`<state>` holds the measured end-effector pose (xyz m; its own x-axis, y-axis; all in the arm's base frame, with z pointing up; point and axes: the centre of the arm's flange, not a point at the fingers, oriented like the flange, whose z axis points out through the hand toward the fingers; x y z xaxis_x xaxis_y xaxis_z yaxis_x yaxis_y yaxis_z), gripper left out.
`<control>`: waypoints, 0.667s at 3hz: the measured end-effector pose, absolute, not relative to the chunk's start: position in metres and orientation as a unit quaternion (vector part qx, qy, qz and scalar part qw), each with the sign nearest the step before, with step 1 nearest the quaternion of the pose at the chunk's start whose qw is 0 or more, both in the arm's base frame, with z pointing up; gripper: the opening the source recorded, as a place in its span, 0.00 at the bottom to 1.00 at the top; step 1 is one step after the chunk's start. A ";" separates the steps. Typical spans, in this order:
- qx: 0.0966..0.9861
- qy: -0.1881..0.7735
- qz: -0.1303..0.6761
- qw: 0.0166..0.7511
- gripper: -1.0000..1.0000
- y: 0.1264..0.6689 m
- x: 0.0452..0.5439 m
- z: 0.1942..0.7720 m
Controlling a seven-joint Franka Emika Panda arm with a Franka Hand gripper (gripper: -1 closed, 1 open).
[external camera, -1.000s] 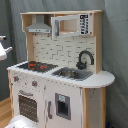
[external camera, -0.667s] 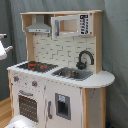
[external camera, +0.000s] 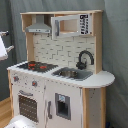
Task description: Play with the kitchen
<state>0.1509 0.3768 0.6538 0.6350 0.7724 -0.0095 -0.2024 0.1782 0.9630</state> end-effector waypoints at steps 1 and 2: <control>0.559 0.222 0.348 0.719 1.00 0.370 0.151 0.655; 0.573 0.171 0.362 0.714 1.00 0.361 0.150 0.657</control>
